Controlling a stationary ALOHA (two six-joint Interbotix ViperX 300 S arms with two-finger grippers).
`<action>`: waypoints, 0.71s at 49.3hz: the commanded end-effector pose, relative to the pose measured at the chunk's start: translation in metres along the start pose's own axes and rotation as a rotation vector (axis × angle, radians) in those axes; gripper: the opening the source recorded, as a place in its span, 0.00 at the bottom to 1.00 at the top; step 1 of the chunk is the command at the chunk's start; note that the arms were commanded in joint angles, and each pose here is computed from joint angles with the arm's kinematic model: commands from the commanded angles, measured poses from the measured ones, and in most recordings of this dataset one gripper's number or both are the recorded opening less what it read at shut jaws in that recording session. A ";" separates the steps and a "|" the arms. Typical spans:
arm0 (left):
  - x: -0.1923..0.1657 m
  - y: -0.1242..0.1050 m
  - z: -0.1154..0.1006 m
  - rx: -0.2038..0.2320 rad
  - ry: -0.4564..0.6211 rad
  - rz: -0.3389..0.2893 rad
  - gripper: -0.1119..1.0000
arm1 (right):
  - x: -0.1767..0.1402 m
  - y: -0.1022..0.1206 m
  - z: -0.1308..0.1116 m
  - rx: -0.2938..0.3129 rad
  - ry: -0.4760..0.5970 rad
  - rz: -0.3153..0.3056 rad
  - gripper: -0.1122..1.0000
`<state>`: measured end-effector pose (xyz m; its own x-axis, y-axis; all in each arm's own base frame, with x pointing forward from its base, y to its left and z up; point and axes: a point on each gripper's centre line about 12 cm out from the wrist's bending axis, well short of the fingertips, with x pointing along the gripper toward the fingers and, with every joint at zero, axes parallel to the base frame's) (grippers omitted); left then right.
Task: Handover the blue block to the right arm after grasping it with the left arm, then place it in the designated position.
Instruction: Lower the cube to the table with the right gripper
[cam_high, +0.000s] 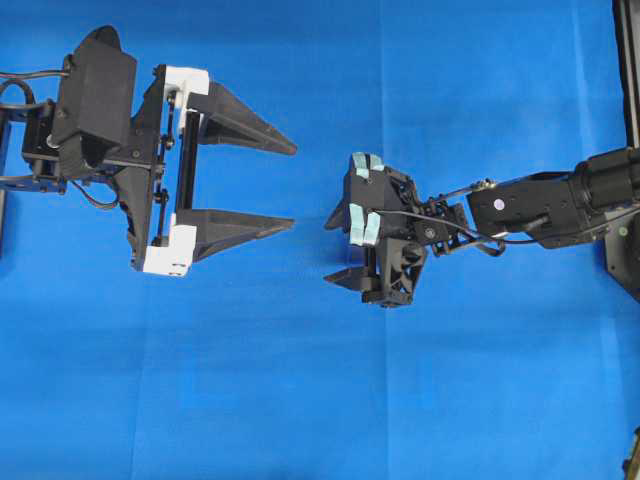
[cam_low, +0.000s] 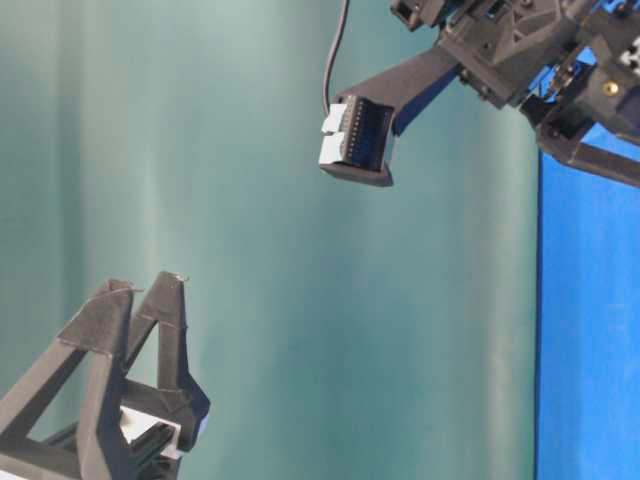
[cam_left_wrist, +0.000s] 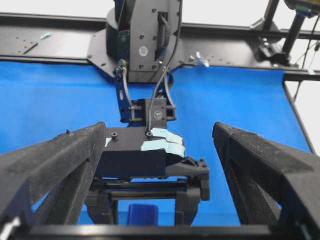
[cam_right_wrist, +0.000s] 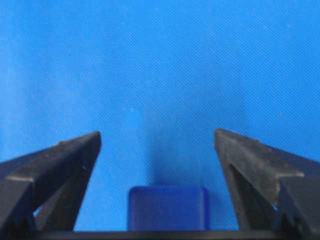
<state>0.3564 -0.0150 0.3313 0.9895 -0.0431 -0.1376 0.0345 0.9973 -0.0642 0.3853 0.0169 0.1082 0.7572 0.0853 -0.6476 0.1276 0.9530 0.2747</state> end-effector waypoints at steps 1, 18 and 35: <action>-0.004 -0.001 0.017 0.004 -0.048 -0.002 0.93 | -0.004 0.003 0.010 0.007 -0.031 0.010 0.91; -0.004 -0.001 0.017 0.004 -0.049 -0.002 0.93 | -0.008 0.006 0.016 0.003 -0.051 0.017 0.89; -0.004 -0.001 0.017 0.005 -0.051 -0.002 0.93 | -0.051 0.021 0.042 -0.019 -0.084 -0.009 0.89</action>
<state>0.3564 -0.0150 0.3313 0.9895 -0.0433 -0.1376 0.0349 0.9974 -0.0627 0.3771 0.0187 0.1507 0.7794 0.0582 -0.6238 0.1301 0.9589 0.2520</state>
